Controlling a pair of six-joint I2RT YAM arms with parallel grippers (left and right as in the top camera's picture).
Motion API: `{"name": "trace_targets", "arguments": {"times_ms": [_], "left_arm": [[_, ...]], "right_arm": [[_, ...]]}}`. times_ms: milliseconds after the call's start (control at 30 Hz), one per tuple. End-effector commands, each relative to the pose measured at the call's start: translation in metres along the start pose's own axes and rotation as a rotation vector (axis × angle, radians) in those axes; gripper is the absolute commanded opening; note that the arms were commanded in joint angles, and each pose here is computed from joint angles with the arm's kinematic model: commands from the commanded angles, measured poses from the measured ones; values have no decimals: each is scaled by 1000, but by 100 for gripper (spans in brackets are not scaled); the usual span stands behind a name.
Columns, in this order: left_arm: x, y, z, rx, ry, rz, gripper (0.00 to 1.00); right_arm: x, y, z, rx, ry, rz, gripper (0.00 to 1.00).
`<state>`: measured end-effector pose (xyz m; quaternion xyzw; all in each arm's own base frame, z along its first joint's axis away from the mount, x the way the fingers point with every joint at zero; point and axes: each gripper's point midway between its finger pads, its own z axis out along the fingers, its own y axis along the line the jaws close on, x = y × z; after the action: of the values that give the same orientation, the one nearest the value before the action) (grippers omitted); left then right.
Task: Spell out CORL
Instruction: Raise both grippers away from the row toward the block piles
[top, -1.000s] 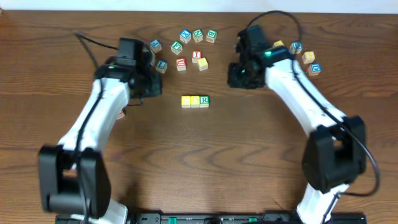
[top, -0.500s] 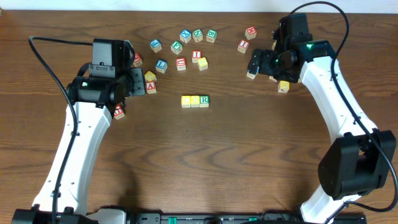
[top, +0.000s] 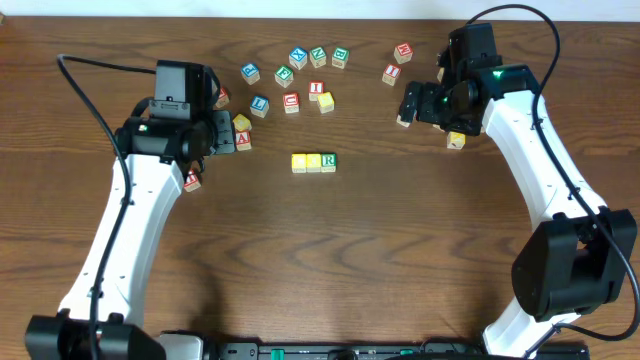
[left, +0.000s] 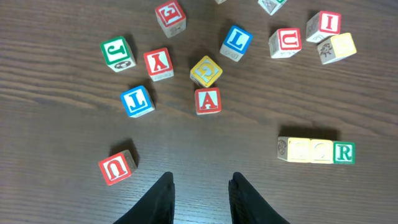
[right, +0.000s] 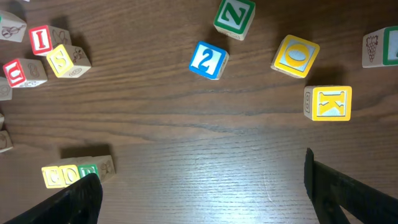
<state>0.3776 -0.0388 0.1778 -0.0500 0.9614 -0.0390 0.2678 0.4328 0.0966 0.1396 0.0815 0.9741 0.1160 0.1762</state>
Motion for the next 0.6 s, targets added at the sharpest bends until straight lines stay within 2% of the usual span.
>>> {"name": "trace_targets", "arguments": {"times_ms": [0,567], "left_arm": [[-1,4,8,-22,18,-45,29],[2,3,15,-19,38,-68,30]], "right_arm": [[-2,1,-7,-4,-15,-24,99],[-2,0,-7,1,-16,-36,98]]}}
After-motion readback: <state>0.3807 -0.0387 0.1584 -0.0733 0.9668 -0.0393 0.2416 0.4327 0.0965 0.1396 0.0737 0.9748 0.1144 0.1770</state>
